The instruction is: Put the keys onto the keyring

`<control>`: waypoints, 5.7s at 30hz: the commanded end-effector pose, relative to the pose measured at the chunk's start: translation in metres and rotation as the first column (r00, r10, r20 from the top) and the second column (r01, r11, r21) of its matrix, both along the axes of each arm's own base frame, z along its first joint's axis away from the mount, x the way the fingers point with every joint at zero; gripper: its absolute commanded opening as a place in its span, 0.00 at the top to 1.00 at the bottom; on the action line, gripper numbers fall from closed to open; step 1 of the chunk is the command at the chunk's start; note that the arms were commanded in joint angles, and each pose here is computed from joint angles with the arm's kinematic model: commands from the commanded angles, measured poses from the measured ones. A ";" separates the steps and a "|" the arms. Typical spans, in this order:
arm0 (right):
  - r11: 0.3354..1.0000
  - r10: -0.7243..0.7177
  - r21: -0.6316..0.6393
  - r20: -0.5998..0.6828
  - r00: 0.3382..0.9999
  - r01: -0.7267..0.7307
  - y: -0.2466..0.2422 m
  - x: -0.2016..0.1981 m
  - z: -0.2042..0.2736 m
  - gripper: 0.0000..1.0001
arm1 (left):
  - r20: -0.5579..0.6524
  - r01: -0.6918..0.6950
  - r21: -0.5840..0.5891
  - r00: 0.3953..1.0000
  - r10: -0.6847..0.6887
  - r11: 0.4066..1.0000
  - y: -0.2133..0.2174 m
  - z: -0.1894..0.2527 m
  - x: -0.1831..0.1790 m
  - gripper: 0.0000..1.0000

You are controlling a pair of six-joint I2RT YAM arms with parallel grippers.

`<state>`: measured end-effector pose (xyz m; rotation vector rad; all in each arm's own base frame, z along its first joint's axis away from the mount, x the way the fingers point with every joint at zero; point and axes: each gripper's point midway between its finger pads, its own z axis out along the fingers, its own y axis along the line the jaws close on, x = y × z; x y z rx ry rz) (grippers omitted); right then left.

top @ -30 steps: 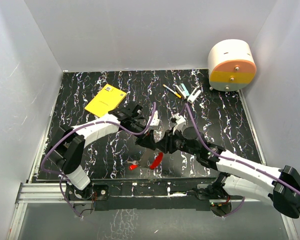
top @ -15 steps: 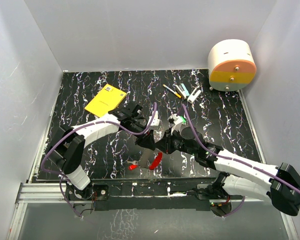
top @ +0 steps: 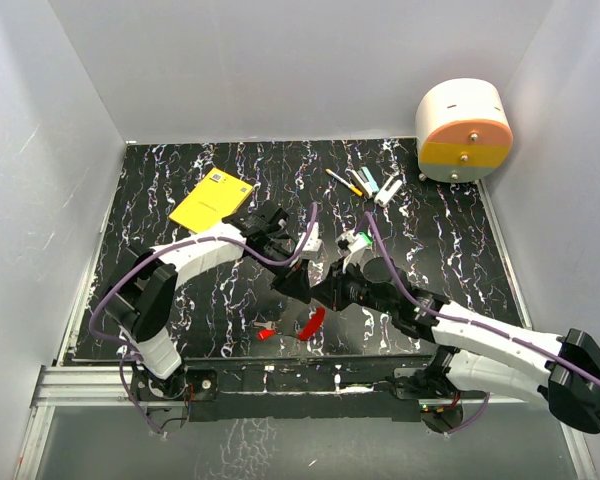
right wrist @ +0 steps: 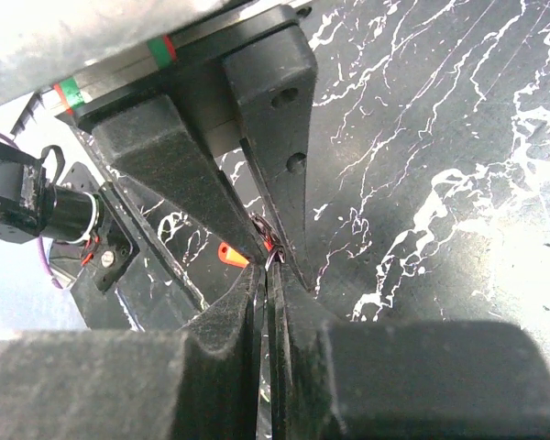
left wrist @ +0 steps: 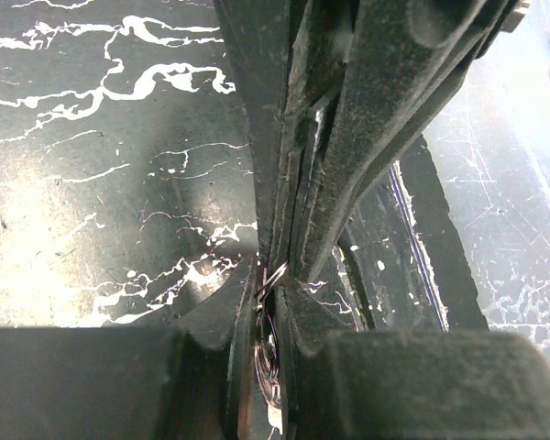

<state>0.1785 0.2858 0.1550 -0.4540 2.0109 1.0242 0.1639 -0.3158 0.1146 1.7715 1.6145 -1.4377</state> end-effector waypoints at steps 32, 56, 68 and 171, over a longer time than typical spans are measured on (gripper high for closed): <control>0.996 -0.049 0.069 0.004 0.999 0.048 -0.014 -0.017 -0.002 0.92 | 0.027 0.011 -0.011 1.000 -0.011 1.000 -0.003 0.015 0.002 1.00; 0.993 -0.081 0.080 -0.025 0.996 0.083 -0.027 -0.027 -0.008 0.69 | 0.067 -0.004 0.037 0.998 0.002 0.999 0.002 0.006 0.008 1.00; 0.990 -0.070 0.129 0.043 0.997 0.064 -0.007 -0.013 0.035 0.71 | 0.046 -0.003 0.050 0.999 0.001 0.999 0.002 0.000 0.005 1.00; 0.951 -0.166 0.303 0.355 0.920 0.055 -0.014 -0.015 0.058 0.92 | -0.189 0.064 -0.063 0.979 -0.075 0.996 -0.015 0.045 -0.017 0.64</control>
